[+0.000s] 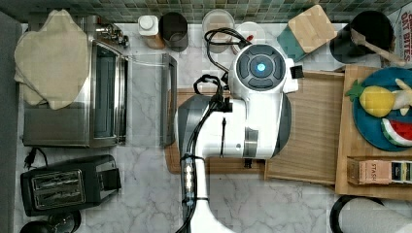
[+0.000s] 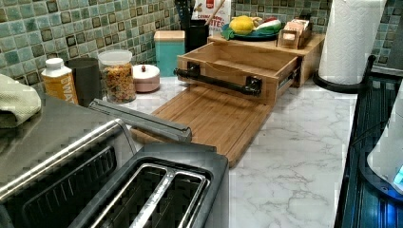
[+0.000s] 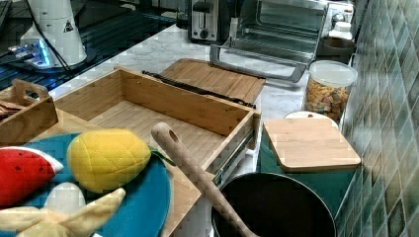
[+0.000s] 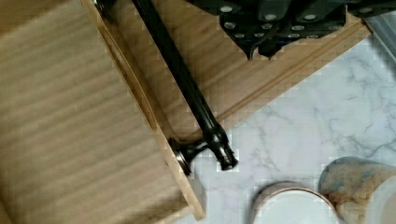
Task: Close the drawer.
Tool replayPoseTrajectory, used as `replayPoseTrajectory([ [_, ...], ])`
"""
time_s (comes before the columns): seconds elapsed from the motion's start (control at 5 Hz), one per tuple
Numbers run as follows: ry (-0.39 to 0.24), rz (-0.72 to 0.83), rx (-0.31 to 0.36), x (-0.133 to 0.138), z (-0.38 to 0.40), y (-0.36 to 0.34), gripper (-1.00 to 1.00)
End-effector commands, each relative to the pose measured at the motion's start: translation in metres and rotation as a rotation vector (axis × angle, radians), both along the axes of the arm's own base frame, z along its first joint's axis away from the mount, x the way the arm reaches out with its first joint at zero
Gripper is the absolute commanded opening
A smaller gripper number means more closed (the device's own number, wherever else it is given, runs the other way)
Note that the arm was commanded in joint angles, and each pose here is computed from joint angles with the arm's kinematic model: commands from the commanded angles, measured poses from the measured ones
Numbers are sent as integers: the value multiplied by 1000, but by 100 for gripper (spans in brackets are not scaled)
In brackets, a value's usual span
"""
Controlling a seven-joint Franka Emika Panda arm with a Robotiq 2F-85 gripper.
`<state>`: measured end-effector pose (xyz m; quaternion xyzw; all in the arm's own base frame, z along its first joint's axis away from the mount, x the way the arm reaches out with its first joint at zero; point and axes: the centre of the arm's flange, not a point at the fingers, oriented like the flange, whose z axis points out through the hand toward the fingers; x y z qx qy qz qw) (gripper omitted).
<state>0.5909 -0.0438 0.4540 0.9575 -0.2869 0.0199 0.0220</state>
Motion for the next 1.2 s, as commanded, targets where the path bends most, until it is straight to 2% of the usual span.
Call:
replayPoseTrajectory([
  [0.2,116,126,101,-4,-77,-4,-100],
  [0.8,145,160,40,-6,-127,-24,-100],
  [1.2,129,246,8,-10,-149,-51,-100],
])
